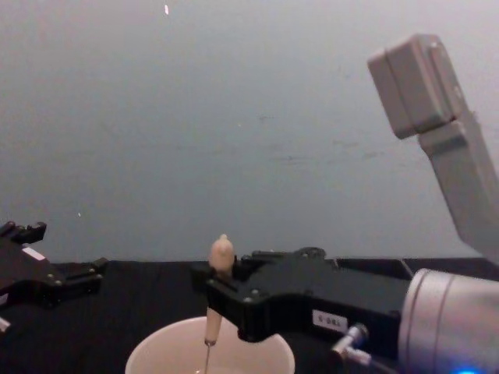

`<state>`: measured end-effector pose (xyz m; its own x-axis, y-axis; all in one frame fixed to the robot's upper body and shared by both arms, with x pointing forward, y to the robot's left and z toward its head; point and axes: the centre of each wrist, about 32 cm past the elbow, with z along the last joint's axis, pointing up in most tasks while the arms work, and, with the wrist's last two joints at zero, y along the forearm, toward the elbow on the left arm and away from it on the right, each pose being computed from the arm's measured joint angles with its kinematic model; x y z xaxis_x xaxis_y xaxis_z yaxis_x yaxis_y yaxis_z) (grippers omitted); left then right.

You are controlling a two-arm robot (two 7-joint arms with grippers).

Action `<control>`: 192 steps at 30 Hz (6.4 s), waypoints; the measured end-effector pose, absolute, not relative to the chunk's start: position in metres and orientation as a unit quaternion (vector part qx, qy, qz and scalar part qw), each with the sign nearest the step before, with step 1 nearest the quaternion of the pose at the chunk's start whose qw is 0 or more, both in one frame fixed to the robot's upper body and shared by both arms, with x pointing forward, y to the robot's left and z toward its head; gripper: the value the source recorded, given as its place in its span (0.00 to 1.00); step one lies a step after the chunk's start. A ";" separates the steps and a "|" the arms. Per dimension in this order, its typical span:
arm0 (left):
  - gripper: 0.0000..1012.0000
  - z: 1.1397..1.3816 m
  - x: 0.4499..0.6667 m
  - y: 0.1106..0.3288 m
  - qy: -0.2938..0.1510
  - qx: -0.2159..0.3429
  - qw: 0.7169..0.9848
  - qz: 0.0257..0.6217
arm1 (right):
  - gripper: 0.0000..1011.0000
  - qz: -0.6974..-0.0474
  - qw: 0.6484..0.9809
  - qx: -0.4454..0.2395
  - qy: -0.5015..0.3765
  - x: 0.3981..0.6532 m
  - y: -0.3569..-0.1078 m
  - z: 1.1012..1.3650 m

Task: Pick up the stirring spoon with one hand, stir inside the cup, then place it back in its original position.

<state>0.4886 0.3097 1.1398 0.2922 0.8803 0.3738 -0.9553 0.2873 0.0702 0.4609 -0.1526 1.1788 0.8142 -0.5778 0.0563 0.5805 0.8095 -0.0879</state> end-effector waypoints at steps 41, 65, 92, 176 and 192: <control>0.99 1.140 0.489 0.310 -0.132 0.142 0.791 0.580 | 0.19 -0.324 0.945 -0.053 -0.011 0.461 -0.173 1.182; 0.99 1.140 0.489 0.310 -0.132 0.141 0.791 0.580 | 0.19 -0.313 0.948 -0.052 -0.017 0.468 -0.144 1.180; 0.99 1.140 0.489 0.310 -0.132 0.141 0.791 0.580 | 0.19 -0.349 0.935 -0.060 -0.012 0.477 -0.160 1.179; 0.99 1.140 0.489 0.310 -0.132 0.141 0.791 0.580 | 0.19 -0.336 0.942 -0.003 -0.014 0.465 -0.174 1.217; 0.99 1.140 0.489 0.310 -0.132 0.141 0.791 0.580 | 0.19 -0.367 0.928 0.042 -0.045 0.461 -0.211 1.256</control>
<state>0.4886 0.3097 1.1398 0.2923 0.8803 0.3737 -0.9552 0.2873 0.0703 0.4608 -0.2106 1.2561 0.7272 -0.6844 0.0524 0.6770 0.7278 0.1099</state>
